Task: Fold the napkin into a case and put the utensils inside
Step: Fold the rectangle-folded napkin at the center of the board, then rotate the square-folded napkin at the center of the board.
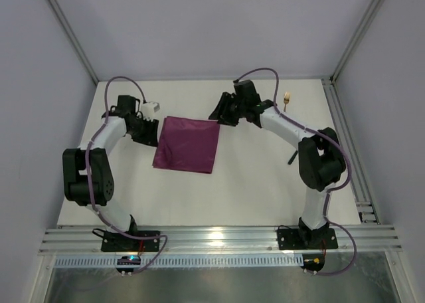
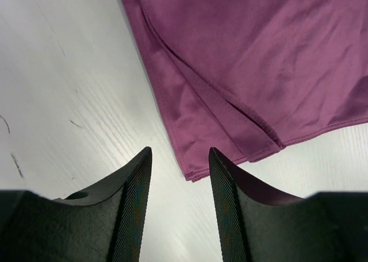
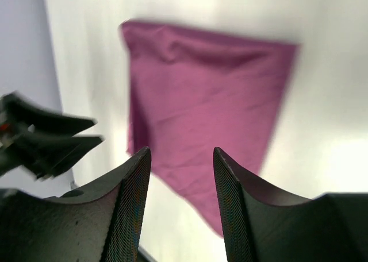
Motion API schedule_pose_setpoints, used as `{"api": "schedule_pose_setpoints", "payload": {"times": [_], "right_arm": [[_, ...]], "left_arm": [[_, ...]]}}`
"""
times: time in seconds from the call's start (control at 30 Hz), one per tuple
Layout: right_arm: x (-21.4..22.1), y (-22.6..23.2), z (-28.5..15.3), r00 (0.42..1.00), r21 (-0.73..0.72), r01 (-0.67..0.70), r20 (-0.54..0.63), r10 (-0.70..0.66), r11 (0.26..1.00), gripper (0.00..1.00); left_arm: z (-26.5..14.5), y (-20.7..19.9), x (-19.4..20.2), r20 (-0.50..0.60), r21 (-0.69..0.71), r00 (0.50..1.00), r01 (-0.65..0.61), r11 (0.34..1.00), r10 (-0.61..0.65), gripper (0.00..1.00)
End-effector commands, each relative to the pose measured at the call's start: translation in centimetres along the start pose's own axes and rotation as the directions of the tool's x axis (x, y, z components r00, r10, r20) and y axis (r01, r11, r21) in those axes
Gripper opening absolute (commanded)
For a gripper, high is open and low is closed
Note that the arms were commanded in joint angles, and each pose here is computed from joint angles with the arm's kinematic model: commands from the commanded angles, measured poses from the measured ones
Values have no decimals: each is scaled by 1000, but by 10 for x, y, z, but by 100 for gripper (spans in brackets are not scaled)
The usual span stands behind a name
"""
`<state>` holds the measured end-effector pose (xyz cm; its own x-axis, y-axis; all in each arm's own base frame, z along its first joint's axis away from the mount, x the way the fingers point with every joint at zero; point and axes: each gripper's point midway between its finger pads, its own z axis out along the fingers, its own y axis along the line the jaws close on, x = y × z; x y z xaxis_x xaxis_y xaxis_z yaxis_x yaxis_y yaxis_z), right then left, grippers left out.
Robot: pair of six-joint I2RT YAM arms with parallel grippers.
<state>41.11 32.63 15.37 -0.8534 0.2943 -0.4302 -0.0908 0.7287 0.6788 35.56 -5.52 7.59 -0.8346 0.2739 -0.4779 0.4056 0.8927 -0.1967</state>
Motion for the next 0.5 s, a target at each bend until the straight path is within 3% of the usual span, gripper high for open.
{"api": "schedule_pose_setpoints", "payload": {"times": [0.0,0.07,0.1,0.17,0.3,0.47], "right_arm": [[-9,-51,9,999,70,-17,-29,19,997,51],[-20,-65,23,997,67,-64,-40,67,996,51],[-24,-68,29,996,60,-78,-43,80,995,51],[-27,-77,48,992,72,-105,-59,110,992,51],[-27,-90,70,987,93,-142,-60,148,985,51],[-20,-99,83,976,98,-199,-70,206,975,50]], "left_arm": [[-11,-14,-26,47,-12,998,-43,999,44,47],[-4,-18,-27,19,-26,997,-68,997,69,50],[1,-28,-27,5,-15,995,-95,995,95,60],[8,-36,-22,-25,-7,993,-111,994,111,65],[15,-52,-19,-56,-51,980,-196,979,193,73],[26,-45,-15,-96,-143,967,-248,958,236,75]]}}
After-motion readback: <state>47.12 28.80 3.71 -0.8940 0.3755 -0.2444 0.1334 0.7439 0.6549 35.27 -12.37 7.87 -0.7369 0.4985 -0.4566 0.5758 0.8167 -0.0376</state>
